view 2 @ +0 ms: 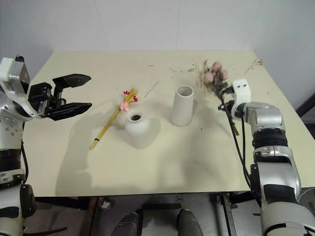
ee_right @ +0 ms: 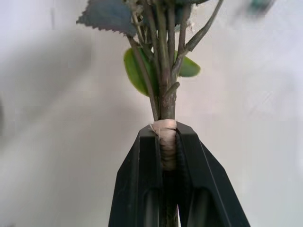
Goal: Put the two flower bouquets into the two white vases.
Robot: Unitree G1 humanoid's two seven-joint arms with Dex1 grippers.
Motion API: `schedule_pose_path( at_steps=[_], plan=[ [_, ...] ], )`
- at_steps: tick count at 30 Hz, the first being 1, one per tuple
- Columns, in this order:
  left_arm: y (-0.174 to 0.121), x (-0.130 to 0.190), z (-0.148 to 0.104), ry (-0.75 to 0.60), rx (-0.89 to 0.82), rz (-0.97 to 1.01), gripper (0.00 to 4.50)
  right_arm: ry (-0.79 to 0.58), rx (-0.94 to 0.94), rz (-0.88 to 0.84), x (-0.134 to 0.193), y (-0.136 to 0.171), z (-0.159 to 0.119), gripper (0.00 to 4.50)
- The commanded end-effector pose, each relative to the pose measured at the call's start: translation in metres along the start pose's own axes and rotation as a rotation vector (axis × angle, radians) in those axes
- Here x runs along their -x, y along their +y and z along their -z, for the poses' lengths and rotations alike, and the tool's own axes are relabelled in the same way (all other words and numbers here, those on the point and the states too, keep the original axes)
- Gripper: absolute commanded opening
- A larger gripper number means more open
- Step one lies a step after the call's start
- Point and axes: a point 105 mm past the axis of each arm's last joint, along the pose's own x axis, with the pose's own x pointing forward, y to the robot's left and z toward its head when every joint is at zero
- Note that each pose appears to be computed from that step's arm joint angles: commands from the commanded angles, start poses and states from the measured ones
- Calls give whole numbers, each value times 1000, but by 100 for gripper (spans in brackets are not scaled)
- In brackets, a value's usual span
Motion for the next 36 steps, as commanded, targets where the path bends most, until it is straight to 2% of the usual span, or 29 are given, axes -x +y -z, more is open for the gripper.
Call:
schedule_pose_path(
  at_steps=[1, 4, 7, 10, 14, 17, 24, 36],
  plan=[
    [4, -3, -9, -2, -43, 17, 450, -320, 8, 34, 16, 1, -74, 3],
    [7, -7, -7, -4, -36, 33, 450, -529, -16, 6, 28, 17, -118, 3],
    [9, -12, -5, -10, -31, 51, 450, -726, -55, -75, 43, 47, -159, 3],
    [9, -15, -4, -13, -25, 66, 450, -852, -63, -166, 55, 79, -180, 3],
    [10, -16, -3, -13, -21, 74, 450, -941, -74, -269, 64, 111, -190, 3],
    [9, -17, -3, -12, -21, 78, 450, -958, -99, -340, 63, 131, -184, 3],
    [7, -13, -2, -7, -20, 73, 450, -932, -143, -394, 52, 146, -159, 3],
    [4, -10, -2, -5, -21, 60, 450, -847, -173, -379, 23, 153, -115, 3]
  ],
)
